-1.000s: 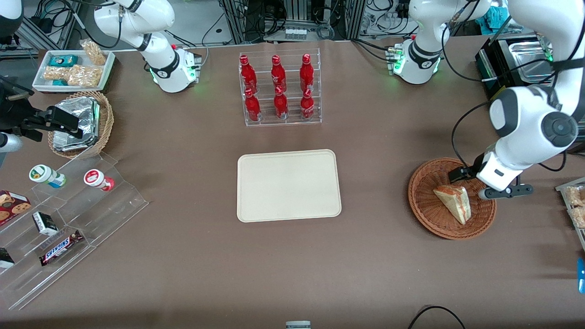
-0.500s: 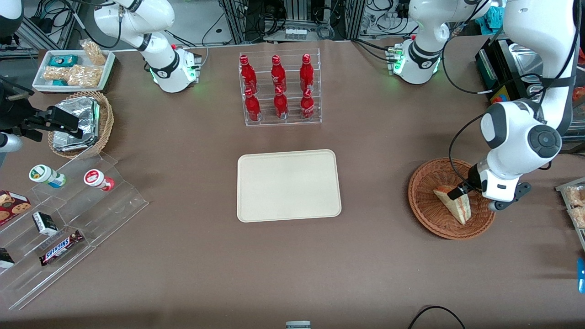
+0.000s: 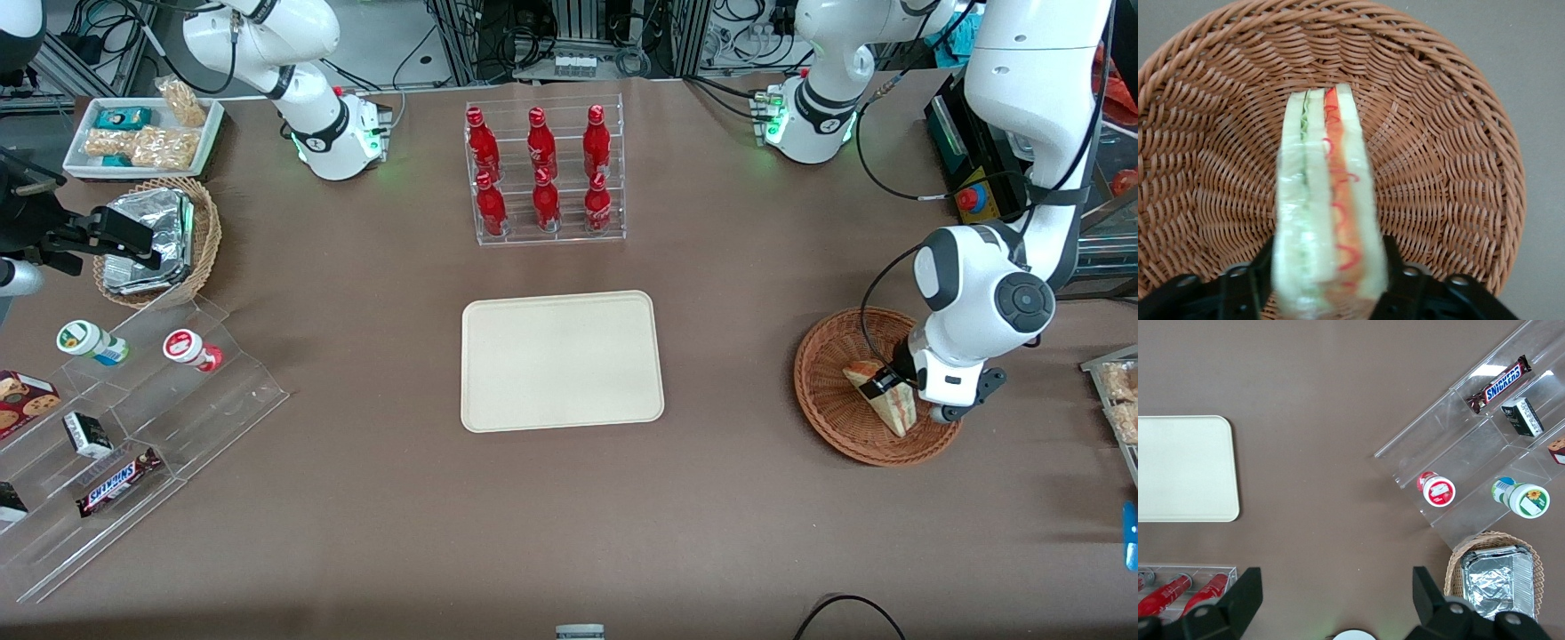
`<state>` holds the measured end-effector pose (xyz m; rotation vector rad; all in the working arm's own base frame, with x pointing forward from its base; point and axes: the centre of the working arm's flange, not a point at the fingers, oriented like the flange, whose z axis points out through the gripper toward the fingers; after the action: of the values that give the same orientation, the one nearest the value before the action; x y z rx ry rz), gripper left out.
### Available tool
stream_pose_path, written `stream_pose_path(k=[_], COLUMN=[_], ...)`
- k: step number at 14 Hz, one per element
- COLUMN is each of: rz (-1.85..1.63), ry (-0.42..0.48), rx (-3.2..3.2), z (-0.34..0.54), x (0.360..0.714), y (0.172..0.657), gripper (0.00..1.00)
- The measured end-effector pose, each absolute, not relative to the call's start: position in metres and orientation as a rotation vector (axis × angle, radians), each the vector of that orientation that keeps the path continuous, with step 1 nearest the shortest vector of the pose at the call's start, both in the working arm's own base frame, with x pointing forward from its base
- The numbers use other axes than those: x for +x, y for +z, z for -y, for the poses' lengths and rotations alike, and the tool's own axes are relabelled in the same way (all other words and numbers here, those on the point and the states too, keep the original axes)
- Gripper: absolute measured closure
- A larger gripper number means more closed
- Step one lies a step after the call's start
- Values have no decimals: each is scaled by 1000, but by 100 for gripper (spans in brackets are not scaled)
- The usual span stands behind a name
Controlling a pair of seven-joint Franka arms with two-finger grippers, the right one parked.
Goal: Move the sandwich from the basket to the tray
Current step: 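Lower the open left gripper over the wrapped sandwich and close on it, then lift the sandwich out of the basket and carry it over the cream tray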
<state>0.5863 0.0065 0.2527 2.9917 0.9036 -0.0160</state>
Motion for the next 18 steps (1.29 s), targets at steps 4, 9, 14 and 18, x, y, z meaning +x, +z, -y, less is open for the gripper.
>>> stream_pose_path(k=[4,9,14,18], rz=[-858,-503,-227,-237], ry=[-71,-170,-150,-17], rx=[3019,3176,3136,3070], z=[7,123,285,404], x=[590,588,561,522], y=[282,352,335,291], gripper=[74,86,86,86])
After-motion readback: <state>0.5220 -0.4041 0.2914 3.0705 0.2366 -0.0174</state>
